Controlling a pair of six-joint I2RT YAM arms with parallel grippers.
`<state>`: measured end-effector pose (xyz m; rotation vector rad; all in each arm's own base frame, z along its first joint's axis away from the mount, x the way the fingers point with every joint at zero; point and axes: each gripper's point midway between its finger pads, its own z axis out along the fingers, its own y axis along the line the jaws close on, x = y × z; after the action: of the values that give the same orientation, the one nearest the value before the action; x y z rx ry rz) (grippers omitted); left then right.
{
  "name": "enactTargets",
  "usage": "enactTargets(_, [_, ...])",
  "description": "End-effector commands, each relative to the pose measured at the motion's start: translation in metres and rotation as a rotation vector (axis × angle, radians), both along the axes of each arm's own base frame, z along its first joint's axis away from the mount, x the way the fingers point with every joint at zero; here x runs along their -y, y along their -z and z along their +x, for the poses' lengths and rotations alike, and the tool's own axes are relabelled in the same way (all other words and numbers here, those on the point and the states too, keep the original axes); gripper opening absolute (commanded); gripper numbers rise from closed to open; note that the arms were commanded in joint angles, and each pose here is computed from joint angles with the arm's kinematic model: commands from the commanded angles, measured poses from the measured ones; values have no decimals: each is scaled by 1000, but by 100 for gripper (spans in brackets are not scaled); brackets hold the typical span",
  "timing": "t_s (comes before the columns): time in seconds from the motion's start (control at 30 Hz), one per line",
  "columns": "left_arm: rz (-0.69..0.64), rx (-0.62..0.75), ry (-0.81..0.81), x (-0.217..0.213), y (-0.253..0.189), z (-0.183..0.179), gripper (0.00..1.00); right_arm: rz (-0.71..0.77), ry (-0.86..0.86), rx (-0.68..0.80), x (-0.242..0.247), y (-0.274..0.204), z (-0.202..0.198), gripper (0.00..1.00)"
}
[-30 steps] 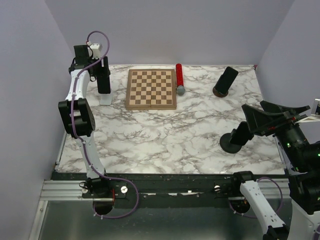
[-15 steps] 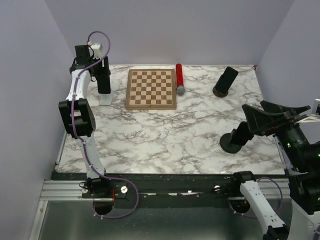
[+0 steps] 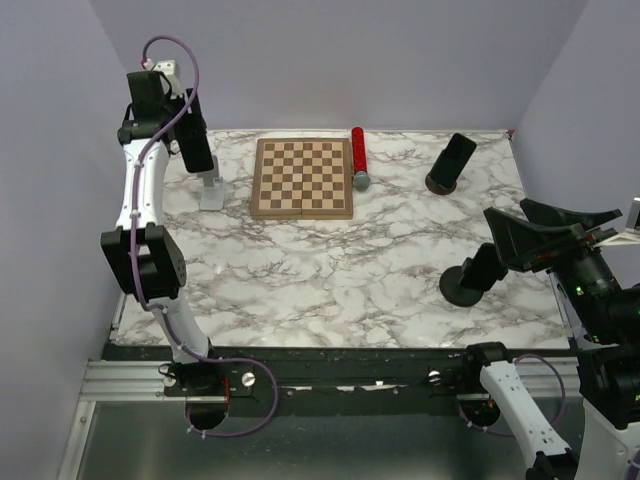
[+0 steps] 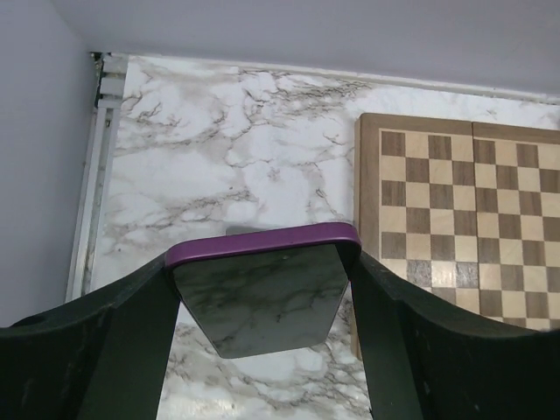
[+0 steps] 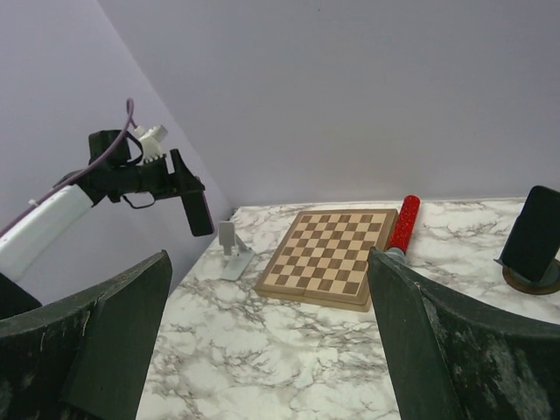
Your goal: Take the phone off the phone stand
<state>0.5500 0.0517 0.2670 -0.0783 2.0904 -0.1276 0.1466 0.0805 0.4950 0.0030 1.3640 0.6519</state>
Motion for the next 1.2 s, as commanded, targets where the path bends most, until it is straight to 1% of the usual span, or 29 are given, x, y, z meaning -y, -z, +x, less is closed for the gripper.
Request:
enactTargets(0.0, [-88,-15,-200,-1,-37,-62,0,9,-34,22,-5,-3,-2,100])
enactTargets(0.07, [-143,-84,-222,12,-21,-94,0,20,-33,26,-6,-1,1,100])
enactTargets(0.17, [-133,-213,-239,29,13,-145,0,28,-44,29,-8,2,5,100])
enactTargets(0.3, [-21,-408,-267,41,65,-205,0,32,-58,9,-11,7,12,100])
enactTargets(0.4, [40,-502,-224,58,101,-237,0,38,-73,4,-13,10,14,100])
enactTargets(0.5, [23,-558,-183,68,134,-251,0,44,-77,-5,-14,14,16,100])
enactTargets(0.57, [52,-624,-178,66,158,-261,0,42,-73,-15,-14,15,17,100])
enactTargets(0.67, [97,-694,-170,62,179,-268,0,34,-62,-20,-12,12,15,100])
enactTargets(0.9, [117,-750,-183,60,207,-276,0,47,-46,-32,-9,12,16,100])
enactTargets(1.17, [138,-821,-122,63,223,-271,0,58,-61,-54,-12,15,25,100])
